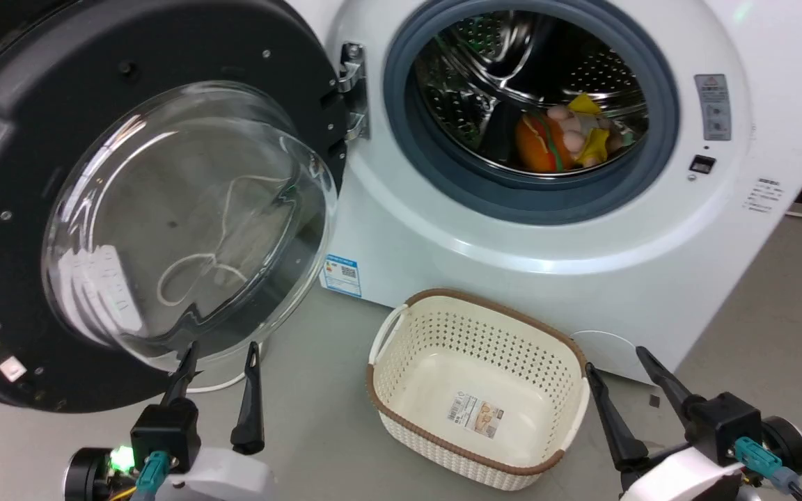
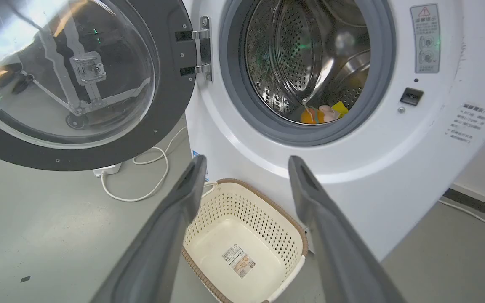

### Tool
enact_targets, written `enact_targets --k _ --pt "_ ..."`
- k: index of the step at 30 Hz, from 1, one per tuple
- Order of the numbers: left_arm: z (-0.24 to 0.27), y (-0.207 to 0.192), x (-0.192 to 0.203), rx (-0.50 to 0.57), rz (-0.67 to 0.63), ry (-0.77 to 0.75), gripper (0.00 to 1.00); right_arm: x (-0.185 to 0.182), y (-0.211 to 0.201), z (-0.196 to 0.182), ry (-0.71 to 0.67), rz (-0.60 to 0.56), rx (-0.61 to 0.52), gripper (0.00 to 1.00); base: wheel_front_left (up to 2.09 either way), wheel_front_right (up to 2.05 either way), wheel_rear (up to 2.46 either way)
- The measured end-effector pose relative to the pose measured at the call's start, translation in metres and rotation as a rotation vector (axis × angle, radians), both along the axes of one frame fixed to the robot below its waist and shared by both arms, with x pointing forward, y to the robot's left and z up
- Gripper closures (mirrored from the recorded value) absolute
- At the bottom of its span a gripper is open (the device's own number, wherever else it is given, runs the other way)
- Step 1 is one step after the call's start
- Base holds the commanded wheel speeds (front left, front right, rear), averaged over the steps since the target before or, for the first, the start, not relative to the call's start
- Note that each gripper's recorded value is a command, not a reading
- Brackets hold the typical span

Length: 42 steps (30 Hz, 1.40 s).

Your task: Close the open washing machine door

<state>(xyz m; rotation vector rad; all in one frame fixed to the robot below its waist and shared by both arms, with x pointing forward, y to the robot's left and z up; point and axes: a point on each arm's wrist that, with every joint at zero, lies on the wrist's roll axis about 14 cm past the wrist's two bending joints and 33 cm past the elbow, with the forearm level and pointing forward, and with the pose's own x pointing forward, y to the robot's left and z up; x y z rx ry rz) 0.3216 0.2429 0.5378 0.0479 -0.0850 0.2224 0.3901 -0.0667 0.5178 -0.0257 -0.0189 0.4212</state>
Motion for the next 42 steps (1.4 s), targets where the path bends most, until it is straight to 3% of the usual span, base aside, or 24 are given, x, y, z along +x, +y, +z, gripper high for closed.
enact_targets --k 34,35,36,42 --pt "0.007 0.053 -0.052 -0.015 0.230 -0.066 0.00 0.006 0.070 -0.007 -0.012 0.213 0.033 0.00 0.00 0.00 0.00" --pt "0.007 0.053 -0.053 -0.019 0.234 -0.069 0.80 0.006 0.071 -0.008 -0.012 0.219 0.035 0.00 0.00 0.00 0.00" --pt "0.007 0.054 -0.054 -0.021 0.235 -0.070 1.00 0.006 0.073 -0.008 -0.014 0.224 0.037 0.00 0.00 0.00 0.00" --pt "0.021 0.068 -0.065 -0.048 0.285 -0.130 1.00 0.008 0.081 -0.009 -0.013 0.244 0.050 0.00 0.00 0.00 0.00"
